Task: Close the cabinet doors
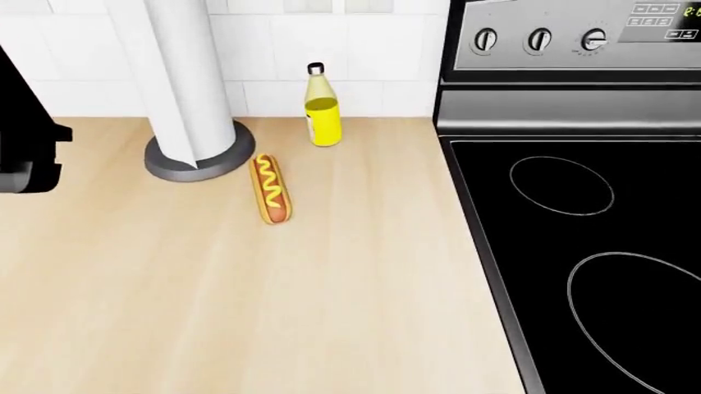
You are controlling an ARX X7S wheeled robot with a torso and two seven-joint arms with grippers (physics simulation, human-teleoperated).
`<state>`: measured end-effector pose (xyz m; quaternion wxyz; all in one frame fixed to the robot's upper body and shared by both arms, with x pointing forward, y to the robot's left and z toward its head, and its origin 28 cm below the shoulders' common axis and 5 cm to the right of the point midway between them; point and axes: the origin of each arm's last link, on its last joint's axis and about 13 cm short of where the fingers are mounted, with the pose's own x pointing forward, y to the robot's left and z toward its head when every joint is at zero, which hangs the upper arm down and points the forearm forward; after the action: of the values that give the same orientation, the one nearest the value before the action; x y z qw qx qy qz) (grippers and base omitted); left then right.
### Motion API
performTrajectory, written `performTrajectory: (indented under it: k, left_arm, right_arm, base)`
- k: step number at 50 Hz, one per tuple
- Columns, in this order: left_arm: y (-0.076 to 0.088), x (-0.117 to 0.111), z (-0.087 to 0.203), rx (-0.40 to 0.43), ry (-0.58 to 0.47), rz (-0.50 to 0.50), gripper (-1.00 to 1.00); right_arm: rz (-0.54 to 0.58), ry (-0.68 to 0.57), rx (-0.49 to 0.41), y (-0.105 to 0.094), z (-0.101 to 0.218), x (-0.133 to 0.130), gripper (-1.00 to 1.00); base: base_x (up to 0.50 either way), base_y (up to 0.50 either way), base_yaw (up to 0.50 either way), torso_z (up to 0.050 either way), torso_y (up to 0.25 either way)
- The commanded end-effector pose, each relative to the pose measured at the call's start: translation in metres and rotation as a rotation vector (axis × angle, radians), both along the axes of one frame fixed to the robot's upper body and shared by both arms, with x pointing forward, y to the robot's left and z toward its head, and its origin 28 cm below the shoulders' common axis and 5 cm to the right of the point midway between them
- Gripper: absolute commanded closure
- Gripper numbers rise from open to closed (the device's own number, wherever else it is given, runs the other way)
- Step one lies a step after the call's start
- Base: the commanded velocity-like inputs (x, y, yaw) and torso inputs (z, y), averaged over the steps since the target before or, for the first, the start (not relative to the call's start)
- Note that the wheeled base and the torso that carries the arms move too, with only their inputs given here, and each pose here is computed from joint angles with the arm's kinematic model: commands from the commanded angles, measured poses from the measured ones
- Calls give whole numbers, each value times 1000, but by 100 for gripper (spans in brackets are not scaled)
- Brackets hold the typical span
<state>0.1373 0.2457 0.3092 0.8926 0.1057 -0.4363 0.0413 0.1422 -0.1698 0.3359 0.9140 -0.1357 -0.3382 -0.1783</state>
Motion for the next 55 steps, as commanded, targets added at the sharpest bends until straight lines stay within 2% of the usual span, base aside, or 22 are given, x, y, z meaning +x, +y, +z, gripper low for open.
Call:
performTrajectory:
  k: [1, 11, 22, 45, 55]
  left_arm:
    - [2, -3, 3, -3, -14, 7, -100]
    - [2, -4, 4, -5, -19, 12, -100]
    - [5, -7, 7, -9, -31, 19, -100]
    - [9, -12, 17, -10, -53, 17, -100]
    - [11, -12, 15, -4, -49, 11, -100]
  right_arm:
    - [78, -46, 12, -2, 47, -2, -100]
    - [83, -39, 25, -1, 71, 3, -100]
    - [37, -57, -5, 2, 95, 7, -100]
    - [55, -93, -56, 17, 132, -1, -100]
    - [77, -109, -100, 31, 145, -3, -100]
  base:
    - [0, 0, 0, 0, 0]
    - [0, 0, 0, 0, 0]
    - [0, 0, 0, 0, 0]
    - [0, 0, 0, 0, 0]
    - [7, 2, 4, 3, 0]
